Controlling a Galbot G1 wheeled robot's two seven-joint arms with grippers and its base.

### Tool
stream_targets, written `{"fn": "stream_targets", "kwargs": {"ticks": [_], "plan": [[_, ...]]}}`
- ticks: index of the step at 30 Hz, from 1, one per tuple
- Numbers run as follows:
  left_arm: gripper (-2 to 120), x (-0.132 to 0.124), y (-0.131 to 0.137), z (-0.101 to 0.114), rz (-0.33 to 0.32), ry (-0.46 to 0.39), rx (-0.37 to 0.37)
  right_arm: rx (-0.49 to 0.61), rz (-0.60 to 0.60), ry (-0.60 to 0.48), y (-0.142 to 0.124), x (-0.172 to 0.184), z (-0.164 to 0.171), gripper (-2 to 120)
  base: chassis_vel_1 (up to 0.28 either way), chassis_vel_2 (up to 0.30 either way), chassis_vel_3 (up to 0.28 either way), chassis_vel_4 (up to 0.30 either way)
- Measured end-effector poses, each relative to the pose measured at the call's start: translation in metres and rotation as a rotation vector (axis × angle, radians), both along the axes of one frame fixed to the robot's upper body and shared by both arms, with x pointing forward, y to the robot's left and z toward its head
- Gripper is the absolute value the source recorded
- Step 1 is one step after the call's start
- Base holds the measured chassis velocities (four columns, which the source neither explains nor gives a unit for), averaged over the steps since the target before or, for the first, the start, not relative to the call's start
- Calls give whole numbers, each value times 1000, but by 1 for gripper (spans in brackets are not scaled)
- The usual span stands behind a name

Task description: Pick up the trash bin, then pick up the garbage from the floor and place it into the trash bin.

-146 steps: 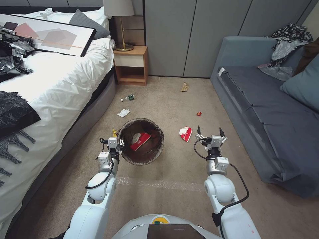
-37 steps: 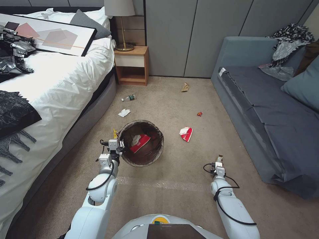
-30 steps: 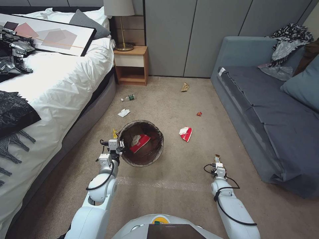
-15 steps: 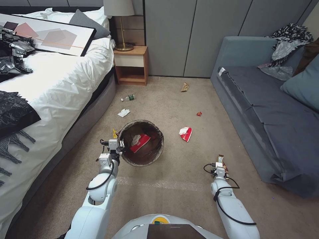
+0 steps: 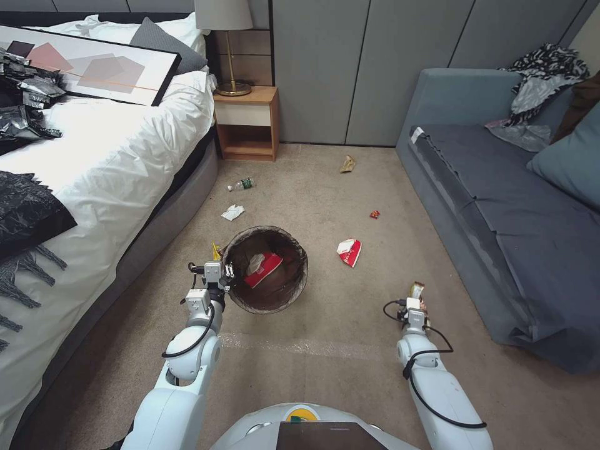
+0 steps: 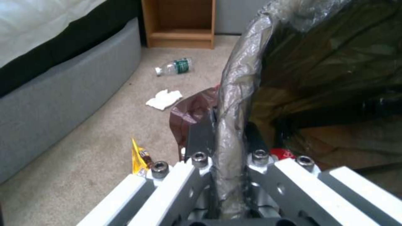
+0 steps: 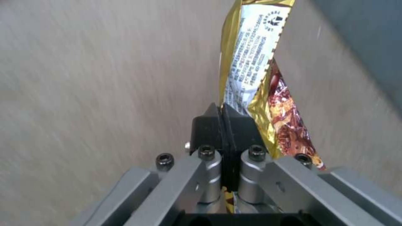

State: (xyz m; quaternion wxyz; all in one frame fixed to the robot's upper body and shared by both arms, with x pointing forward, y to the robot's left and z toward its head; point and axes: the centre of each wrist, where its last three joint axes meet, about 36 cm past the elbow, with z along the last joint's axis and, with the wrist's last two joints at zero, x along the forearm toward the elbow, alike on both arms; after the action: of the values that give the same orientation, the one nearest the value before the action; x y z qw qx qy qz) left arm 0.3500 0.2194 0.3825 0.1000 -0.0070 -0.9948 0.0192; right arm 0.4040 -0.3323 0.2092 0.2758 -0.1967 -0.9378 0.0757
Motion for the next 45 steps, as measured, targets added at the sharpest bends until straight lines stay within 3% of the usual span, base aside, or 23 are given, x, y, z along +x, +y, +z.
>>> {"fn": "stream_targets", "kwargs": {"ticks": [13,20,23,27,34,36,37,39,45], "plan": [[2,1,0,-1,-1,4,0,-24,94,-219,37,-5,69,0,0,0,0,0],[2,0,0,-2,0,7,0,-13,182,-418,57,-10,113,0,0,0,0,0],[2,0,-3,-4,-5,16,-4,0,264,-582,72,-15,152,0,0,0,0,0],[2,-1,-6,-5,-9,25,-9,16,343,-702,86,-22,185,0,0,0,0,0],[2,-3,-10,-5,-20,47,-30,33,451,-823,101,-29,222,0,0,0,0,0],[2,-5,-16,-2,-41,60,-45,51,580,-910,118,-33,250,0,0,0,0,0],[2,-5,-16,-2,-41,60,-45,51,580,-910,118,-33,250,0,0,0,0,0],[2,-8,-25,-2,-69,71,-54,89,721,-945,140,-36,264,0,0,0,0,0],[2,-10,-36,-3,-93,80,-62,154,870,-917,183,-36,256,0,0,0,0,0]]}}
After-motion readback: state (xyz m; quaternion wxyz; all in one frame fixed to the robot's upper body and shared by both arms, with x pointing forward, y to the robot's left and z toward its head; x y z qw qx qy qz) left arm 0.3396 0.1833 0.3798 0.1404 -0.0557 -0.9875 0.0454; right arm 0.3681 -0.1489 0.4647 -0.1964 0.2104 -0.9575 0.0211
